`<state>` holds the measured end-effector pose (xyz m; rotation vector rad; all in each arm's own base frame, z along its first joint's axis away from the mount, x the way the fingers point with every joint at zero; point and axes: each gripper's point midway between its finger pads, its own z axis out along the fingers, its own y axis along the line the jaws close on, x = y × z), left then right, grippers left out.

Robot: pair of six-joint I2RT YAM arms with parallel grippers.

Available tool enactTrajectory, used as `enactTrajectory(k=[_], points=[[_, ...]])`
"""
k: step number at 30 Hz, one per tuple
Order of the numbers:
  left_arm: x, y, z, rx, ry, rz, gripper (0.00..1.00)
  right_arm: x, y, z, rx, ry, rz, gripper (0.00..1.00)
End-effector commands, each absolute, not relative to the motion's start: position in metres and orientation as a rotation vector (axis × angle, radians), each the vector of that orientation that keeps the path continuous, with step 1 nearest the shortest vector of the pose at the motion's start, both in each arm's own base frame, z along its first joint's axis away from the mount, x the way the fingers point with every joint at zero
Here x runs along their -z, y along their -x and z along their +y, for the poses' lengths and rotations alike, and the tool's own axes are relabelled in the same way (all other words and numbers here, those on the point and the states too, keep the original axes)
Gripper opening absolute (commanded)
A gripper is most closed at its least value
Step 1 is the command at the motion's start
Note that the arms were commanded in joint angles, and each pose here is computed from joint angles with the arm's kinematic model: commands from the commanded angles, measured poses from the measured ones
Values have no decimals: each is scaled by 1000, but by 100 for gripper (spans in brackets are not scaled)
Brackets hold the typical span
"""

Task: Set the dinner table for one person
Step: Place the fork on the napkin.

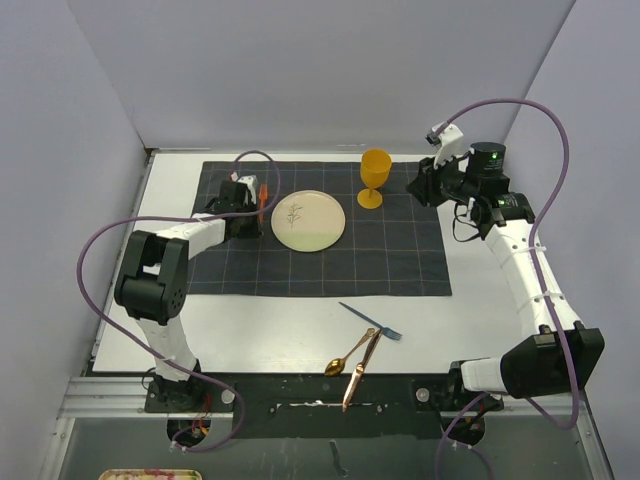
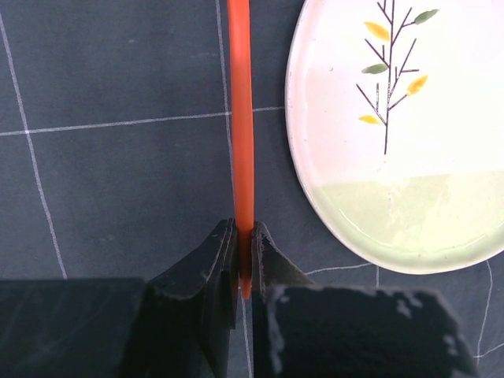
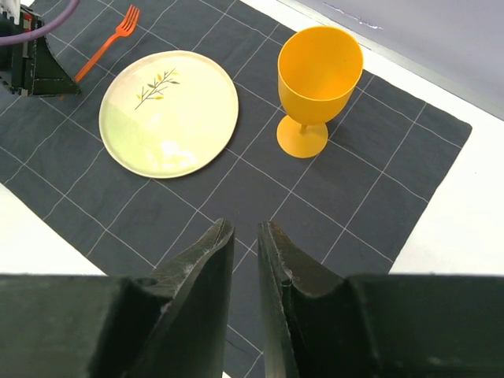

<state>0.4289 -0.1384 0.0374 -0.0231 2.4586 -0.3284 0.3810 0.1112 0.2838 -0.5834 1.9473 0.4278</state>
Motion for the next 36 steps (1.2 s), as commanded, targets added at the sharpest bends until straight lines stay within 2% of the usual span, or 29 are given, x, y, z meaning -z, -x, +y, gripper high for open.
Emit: enactTrajectory(k=[1, 24, 36], points=[[-39, -441, -138, 347, 54, 2444, 0, -311, -377, 112, -439, 580, 1875, 21], [-27, -439, -140, 358, 26, 2498, 0, -312, -376, 115, -485, 577, 1876, 21], [-30, -439, -140, 355, 30, 2497, 6, -313, -376, 116, -513, 577, 1873, 21]])
